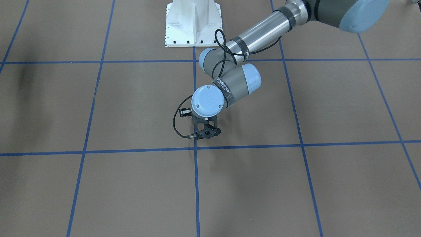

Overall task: Place and press bell with both arms
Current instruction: 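Lower the bell onto the table centre and open the left gripper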

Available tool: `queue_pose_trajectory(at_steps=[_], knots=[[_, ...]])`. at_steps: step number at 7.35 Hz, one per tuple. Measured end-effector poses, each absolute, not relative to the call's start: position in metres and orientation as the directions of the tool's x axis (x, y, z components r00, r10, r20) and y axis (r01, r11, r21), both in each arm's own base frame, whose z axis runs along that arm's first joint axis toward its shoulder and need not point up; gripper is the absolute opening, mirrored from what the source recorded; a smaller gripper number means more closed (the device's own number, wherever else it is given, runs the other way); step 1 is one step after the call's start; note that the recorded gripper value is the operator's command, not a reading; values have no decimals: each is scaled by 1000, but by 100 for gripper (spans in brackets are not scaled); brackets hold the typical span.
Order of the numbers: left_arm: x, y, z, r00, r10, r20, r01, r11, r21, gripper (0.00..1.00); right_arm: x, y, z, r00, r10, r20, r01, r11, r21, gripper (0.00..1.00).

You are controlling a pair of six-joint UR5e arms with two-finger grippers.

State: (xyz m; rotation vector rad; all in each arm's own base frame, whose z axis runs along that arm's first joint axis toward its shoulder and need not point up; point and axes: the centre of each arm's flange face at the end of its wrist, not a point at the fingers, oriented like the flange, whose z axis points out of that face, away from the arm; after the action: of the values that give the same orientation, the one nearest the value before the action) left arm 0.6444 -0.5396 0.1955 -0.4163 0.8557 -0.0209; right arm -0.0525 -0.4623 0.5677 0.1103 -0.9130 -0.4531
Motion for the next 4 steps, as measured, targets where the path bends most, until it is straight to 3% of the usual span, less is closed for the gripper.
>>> queue_pose_trajectory(at_steps=[4], knots=[[650,-536,196,647,-168,-743,-159,924,-348,84,-55,-467,562,528,-414,741,322,905,277,100]])
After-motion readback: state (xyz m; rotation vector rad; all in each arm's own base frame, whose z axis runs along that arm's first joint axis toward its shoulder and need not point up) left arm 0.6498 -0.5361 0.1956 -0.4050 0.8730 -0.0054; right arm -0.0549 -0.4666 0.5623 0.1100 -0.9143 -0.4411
